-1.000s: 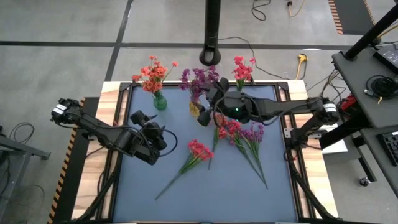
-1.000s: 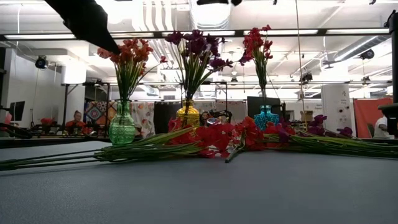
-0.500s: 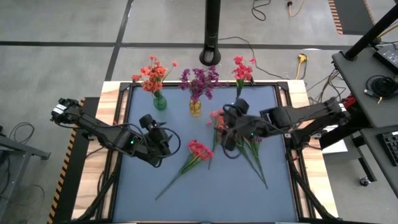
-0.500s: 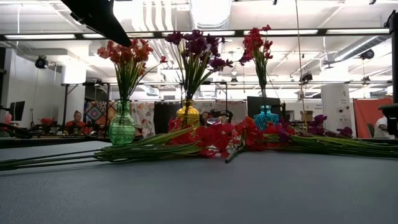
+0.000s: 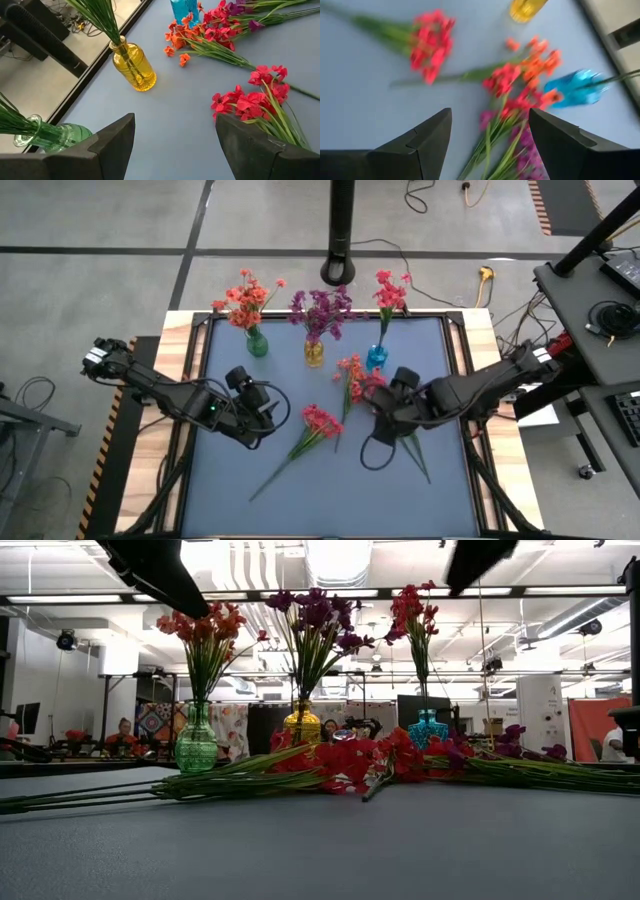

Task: Sort flowers into vase by color
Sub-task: Put the bottom pink flowers into the blue vase

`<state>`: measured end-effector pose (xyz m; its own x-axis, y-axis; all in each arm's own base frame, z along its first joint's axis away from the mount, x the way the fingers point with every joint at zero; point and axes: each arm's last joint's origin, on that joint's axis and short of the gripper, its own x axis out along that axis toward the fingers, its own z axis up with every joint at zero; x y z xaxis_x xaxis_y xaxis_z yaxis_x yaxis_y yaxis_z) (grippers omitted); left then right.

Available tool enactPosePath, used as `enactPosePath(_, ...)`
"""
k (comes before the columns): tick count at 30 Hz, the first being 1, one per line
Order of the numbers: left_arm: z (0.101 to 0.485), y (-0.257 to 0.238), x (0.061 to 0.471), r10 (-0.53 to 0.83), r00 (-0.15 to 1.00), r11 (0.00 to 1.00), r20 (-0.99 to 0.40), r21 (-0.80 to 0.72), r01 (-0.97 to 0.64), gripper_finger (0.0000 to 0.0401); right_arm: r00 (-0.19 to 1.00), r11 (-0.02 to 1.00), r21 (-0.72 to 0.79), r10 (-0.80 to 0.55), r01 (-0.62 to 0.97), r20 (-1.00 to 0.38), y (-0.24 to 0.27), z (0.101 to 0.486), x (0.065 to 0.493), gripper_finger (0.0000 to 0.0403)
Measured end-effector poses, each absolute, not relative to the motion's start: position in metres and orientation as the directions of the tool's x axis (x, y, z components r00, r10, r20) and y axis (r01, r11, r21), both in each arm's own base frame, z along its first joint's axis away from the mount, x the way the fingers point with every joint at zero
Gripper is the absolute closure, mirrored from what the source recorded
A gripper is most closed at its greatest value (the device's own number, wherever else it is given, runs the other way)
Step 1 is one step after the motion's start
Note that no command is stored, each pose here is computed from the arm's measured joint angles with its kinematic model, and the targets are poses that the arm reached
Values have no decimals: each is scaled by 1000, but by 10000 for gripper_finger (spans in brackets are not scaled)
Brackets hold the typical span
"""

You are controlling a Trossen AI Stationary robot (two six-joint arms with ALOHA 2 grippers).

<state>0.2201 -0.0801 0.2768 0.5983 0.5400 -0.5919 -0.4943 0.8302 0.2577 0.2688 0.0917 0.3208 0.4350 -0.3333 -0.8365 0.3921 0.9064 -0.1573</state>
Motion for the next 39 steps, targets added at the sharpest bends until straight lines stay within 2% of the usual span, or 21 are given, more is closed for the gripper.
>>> enactPosePath(9,277,-80,220,537,598,831,-596,252,-495,141,298,921,-61,-187,385,-936,109,284,248,155)
enactPosePath(17,278,-81,222,523,614,838,-591,223,-498,141,215,891,-105,-219,442,-952,106,256,235,169)
enactPosePath(26,278,-81,222,522,616,840,-591,229,-492,141,367,893,-93,-274,440,-889,104,219,245,170)
enactPosePath(32,279,-82,224,517,627,849,-582,254,-464,141,459,843,-94,-377,529,-805,88,198,257,173)
enactPosePath(39,277,-87,232,486,655,865,-578,210,-457,141,507,867,-81,-361,491,-783,79,192,269,177)
